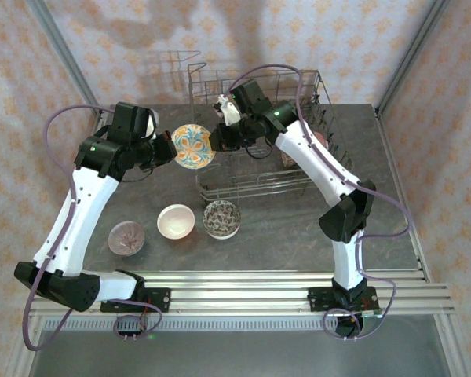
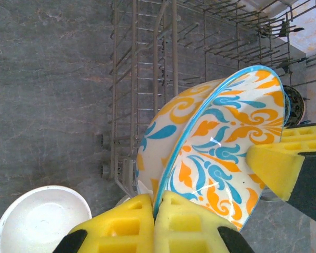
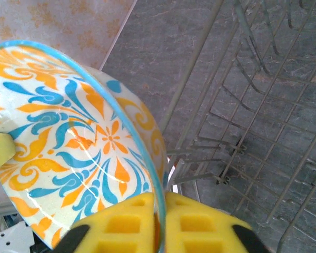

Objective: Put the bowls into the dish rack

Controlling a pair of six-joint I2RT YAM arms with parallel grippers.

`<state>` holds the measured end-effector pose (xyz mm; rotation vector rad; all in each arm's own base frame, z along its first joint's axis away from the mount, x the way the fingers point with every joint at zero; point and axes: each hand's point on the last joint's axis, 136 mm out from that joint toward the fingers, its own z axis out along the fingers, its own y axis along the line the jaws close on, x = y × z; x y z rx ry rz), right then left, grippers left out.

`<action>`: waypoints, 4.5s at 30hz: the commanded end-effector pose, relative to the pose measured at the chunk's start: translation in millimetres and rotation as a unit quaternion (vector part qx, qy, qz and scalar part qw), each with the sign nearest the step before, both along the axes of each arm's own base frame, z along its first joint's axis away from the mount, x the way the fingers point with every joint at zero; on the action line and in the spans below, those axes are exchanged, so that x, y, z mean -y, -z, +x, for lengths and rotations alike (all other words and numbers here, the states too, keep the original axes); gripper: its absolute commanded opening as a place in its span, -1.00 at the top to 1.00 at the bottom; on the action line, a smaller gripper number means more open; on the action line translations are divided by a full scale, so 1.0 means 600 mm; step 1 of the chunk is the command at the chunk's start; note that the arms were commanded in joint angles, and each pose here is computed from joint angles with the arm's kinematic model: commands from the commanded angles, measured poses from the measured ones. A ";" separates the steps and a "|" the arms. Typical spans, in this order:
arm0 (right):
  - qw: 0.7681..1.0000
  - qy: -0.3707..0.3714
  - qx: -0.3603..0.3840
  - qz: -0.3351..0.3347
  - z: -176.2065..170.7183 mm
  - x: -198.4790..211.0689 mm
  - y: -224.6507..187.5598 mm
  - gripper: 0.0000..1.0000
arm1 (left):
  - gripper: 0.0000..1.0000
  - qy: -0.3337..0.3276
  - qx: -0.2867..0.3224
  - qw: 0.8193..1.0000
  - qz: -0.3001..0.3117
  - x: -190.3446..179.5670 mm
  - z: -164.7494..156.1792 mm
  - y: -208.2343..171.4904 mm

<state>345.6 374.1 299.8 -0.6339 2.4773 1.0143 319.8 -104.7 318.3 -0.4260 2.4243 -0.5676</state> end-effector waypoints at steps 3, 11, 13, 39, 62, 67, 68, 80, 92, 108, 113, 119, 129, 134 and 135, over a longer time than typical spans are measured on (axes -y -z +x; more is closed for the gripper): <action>1.000 0.001 0.012 0.000 -0.003 0.000 -0.017 1.00 | 1.00 0.010 0.042 0.999 -0.016 0.021 0.014 -0.039; 0.998 0.047 0.044 -0.015 0.002 0.032 -0.041 1.00 | 0.82 0.019 0.036 0.999 -0.018 0.031 0.020 -0.031; 0.996 0.068 0.062 -0.020 0.004 0.049 -0.051 1.00 | 0.65 0.021 0.037 0.999 -0.016 0.035 0.024 -0.030; 0.902 0.349 0.184 -0.177 0.081 0.332 -0.119 1.00 | -0.32 0.044 0.062 0.996 0.052 0.034 0.059 -0.029; 0.717 0.435 0.257 -0.480 0.121 0.396 -0.084 1.00 | -0.33 0.012 0.009 0.998 0.058 -0.097 0.043 0.061; 0.695 0.437 0.260 -0.508 0.127 0.390 -0.052 1.00 | -0.31 -0.002 -0.055 0.996 0.066 -0.125 0.038 0.121; 0.692 0.434 0.265 -0.512 0.127 0.384 -0.050 1.00 | -0.30 0.000 -0.063 0.996 0.065 -0.125 0.039 0.133; 0.694 0.454 0.257 -0.497 0.110 0.355 -0.028 1.00 | -0.24 0.039 -0.156 0.986 0.037 -0.104 0.053 0.247; 0.663 0.477 0.258 -0.516 0.096 0.363 -0.017 1.00 | -0.20 0.103 -0.209 0.972 0.029 -0.035 0.045 0.301; 0.618 0.454 0.305 -0.565 0.107 0.372 -0.025 1.00 | -0.18 0.174 -0.218 0.960 0.020 0.061 0.007 0.316; 0.605 0.440 0.312 -0.586 0.112 0.376 -0.019 1.00 | -0.18 0.193 -0.219 0.956 0.016 0.093 -0.008 0.320; 0.598 0.428 0.308 -0.604 0.114 0.385 -0.009 1.00 | -0.18 0.187 -0.215 0.958 0.013 0.099 -0.013 0.322; 0.584 0.411 0.301 -0.632 0.117 0.395 0.026 1.00 | -0.21 0.155 -0.176 0.971 0.052 0.062 0.013 0.291; 0.575 0.399 0.304 -0.646 0.119 0.394 0.042 1.00 | -0.21 0.123 -0.156 0.979 0.054 0.023 0.025 0.267; 0.574 0.398 0.303 -0.648 0.119 0.394 0.046 1.00 | -0.22 0.117 -0.151 0.980 0.054 0.016 0.027 0.263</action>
